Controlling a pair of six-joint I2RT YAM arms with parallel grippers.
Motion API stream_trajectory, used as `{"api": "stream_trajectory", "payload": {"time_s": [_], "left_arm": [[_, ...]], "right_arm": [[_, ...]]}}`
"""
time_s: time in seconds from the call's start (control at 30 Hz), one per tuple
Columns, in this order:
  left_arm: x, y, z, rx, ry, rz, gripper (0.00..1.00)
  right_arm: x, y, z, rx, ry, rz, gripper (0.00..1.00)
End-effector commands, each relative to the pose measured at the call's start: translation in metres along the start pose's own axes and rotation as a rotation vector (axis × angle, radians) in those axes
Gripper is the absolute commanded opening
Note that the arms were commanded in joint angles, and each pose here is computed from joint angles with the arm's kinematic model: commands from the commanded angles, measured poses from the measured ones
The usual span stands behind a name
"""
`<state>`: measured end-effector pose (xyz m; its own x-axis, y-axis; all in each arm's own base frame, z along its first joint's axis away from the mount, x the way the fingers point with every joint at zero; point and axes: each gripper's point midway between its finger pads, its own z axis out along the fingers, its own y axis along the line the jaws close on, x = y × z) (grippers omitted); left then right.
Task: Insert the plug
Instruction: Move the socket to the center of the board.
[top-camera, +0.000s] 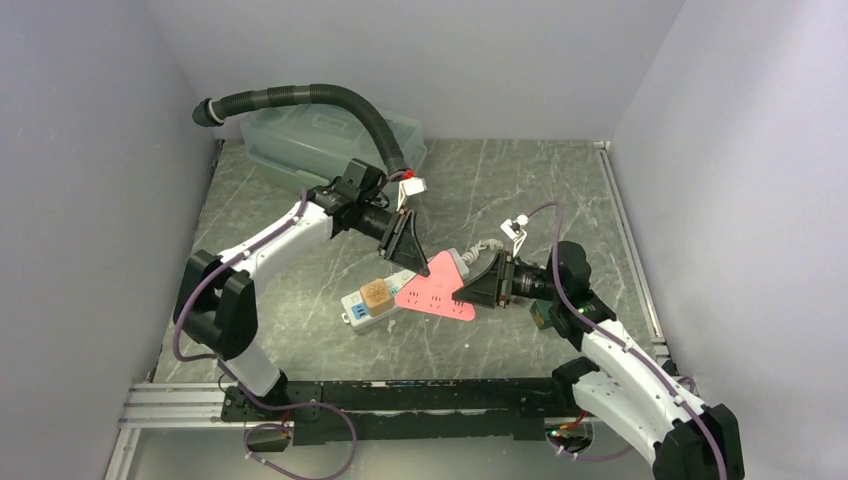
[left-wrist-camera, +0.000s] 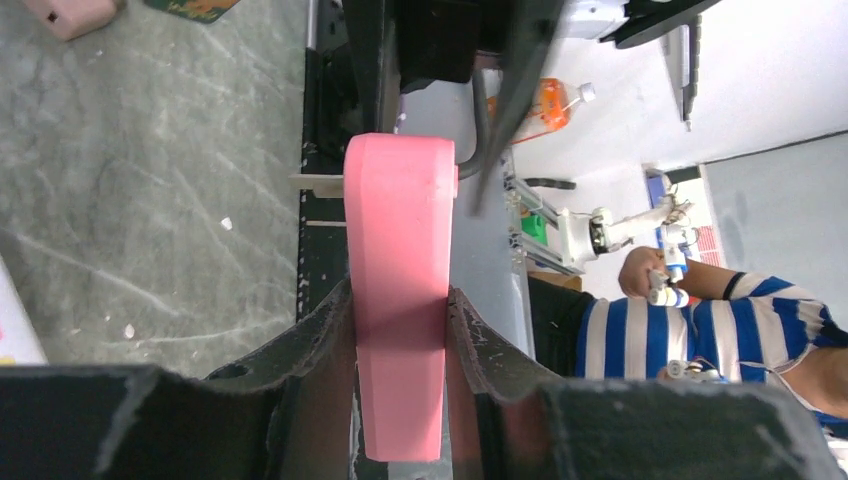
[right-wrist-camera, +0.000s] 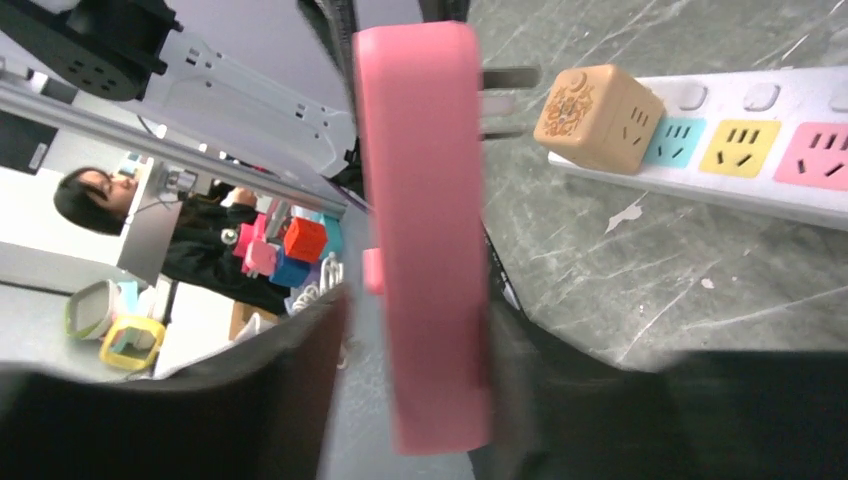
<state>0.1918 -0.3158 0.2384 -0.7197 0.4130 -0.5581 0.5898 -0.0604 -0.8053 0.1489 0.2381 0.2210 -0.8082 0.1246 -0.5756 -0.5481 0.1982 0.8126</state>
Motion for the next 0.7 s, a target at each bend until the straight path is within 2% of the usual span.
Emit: {"api": "stream_trajectory", "payload": {"time_s": [0.0, 0.03, 0.1, 0.2, 0.27, 0.5, 0.67], "left_arm": [[-0.017, -0.01, -0.001, 0.008, -0.037, 0.056, 0.11], [-0.017, -0.006, -0.001, -0.01, -0.039, 0.052, 0.21], [-0.014, 0.007, -0.001, -0.074, -0.034, 0.042, 0.46], [-0.003, 0.041, -0.007, -0.233, 0.017, 0.077, 0.96], [0.008, 0.063, -0.013, -0.322, 0.064, 0.094, 1.0], [0.029, 0.126, -0.035, -0.612, 0.164, 0.139, 1.0], [0.039, 0.156, -0.025, -0.76, 0.261, 0.234, 1.0]], "right_arm": [[-0.011, 0.02, 0.001, -0.087, -0.029, -0.032, 0.33], [-0.01, 0.017, 0.001, -0.074, -0.02, -0.024, 0.23], [-0.01, 0.01, 0.002, -0.027, -0.002, -0.013, 0.1], [-0.015, -0.006, -0.004, 0.068, 0.007, 0.004, 0.0], [-0.02, -0.016, -0.013, 0.126, 0.004, 0.031, 0.0], [-0.028, -0.049, -0.054, 0.368, -0.011, 0.098, 0.0], [-0.032, -0.054, -0.07, 0.457, -0.046, 0.128, 0.0]]}}
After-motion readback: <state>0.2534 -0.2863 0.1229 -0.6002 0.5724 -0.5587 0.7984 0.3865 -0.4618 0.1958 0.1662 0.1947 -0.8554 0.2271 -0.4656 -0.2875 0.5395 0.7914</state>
